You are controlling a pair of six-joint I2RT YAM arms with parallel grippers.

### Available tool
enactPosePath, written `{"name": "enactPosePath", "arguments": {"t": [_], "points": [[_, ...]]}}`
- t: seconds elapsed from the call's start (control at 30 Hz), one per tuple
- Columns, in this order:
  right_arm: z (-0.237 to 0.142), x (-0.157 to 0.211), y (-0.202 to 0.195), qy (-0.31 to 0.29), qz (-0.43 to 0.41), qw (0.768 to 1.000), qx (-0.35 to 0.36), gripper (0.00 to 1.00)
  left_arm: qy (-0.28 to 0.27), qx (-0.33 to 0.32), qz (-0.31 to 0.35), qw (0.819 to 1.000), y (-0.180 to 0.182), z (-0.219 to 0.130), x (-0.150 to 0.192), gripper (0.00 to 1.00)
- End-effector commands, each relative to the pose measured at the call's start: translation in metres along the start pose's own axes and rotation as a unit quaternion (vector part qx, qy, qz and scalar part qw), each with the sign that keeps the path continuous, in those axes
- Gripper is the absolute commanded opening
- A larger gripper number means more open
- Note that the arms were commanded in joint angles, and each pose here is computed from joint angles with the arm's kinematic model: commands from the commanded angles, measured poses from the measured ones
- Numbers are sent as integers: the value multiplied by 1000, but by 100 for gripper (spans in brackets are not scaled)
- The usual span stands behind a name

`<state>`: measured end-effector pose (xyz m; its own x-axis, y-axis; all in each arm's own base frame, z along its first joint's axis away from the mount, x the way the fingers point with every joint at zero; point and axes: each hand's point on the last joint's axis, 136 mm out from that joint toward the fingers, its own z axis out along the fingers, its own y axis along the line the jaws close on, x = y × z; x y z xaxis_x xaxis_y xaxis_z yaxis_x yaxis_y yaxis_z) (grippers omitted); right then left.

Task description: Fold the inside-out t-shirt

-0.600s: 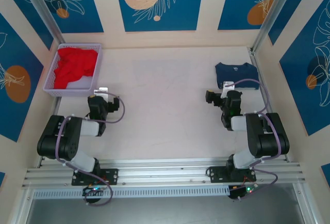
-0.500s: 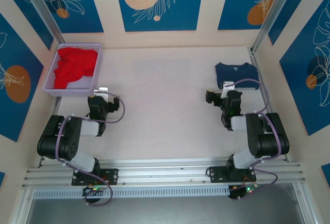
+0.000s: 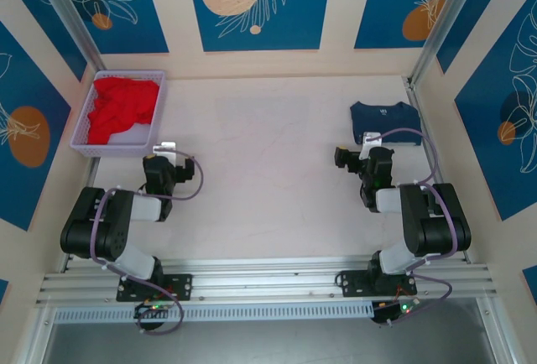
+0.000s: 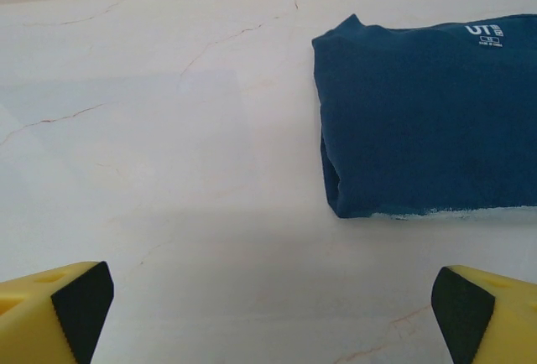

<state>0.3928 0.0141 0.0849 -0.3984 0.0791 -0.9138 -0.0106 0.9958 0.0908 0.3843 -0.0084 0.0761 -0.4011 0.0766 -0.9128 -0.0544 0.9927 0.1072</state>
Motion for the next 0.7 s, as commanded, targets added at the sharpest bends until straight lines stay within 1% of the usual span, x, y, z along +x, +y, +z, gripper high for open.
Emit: {"name": "enactPosePath", "arguments": {"t": [0.0,0.27,0.43,0.5,0.53,0.6,0.67], "points": [[0,-9,2,-18,3,1000,-7,99,-21,6,-4,1000,1,3,-16,100],[0,-10,2,-20,3,1000,-7,99,-23,4,-4,1000,2,2,-18,100],[-12,-26,-2,-11,6,1000,28,99,-2,14,8,1000,2,-11,-38,100],[-26,-41,-9,-11,30,998,50,99,-11,40,7,999,-5,-24,-53,100],[-37,-51,-14,-24,53,996,62,99,-20,57,-7,998,-9,-33,-64,100],[-60,-71,-17,-56,107,991,63,99,-30,83,-47,995,-14,-48,-85,100],[-88,-85,-29,-66,195,975,86,99,-19,82,-113,990,-10,-61,-104,100]]}}
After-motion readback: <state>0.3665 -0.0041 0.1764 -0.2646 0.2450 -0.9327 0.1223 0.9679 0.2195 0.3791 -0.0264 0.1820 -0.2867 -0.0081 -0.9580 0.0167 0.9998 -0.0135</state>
